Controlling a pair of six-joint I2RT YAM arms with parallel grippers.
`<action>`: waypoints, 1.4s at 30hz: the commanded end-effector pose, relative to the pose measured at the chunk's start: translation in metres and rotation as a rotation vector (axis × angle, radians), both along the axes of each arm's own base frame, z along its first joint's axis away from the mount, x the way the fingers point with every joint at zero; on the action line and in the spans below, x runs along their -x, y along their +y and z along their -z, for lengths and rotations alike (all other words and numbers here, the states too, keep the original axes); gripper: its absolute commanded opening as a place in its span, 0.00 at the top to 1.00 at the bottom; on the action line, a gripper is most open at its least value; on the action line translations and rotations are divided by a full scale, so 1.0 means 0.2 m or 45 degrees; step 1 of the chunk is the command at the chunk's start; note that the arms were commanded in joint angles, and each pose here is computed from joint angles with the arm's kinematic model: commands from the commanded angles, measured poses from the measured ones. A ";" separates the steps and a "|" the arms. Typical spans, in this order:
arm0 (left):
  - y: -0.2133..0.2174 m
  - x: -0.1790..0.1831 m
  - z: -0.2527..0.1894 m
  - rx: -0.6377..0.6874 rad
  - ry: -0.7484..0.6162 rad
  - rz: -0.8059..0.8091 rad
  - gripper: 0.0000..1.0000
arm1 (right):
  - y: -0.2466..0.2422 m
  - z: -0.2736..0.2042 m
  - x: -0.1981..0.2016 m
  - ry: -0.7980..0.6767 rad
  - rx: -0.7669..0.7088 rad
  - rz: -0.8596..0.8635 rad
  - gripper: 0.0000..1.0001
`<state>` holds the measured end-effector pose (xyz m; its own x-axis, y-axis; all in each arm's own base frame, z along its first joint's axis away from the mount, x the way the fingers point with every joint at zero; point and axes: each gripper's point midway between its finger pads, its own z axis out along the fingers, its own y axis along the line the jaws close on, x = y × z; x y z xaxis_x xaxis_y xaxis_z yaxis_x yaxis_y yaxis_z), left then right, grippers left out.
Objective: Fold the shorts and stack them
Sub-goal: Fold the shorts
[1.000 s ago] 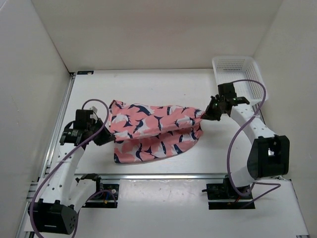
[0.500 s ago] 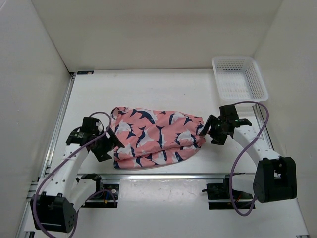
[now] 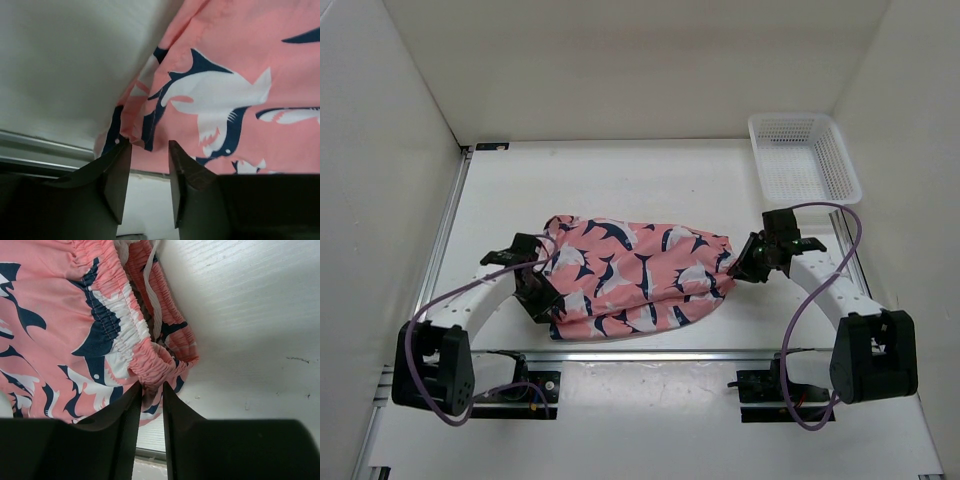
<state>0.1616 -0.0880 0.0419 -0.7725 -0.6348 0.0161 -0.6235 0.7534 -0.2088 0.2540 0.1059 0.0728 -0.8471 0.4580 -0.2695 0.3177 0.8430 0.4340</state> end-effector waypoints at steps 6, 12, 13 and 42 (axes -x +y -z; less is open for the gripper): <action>0.03 -0.13 0.01 -0.076 -0.068 -0.018 0.90 | 0.03 -0.08 -0.09 -0.070 -0.029 -0.018 0.82; 0.07 -0.37 -0.25 -0.167 -0.262 0.002 0.90 | 0.07 -0.21 -0.24 -0.149 -0.047 -0.037 1.00; 0.08 -0.40 -0.30 -0.180 -0.286 0.010 0.90 | 0.07 -0.24 -0.26 -0.163 -0.049 -0.037 1.00; -0.06 0.03 -0.28 0.037 -0.172 0.097 0.14 | -0.05 0.03 0.09 0.052 0.052 -0.040 0.14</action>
<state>0.1253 -0.0991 0.0824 -0.8016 -0.5975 0.0210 -0.5797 0.7682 -0.2717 0.2203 0.0984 0.0572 -0.8839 0.4216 -0.2023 0.3281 0.8674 0.3740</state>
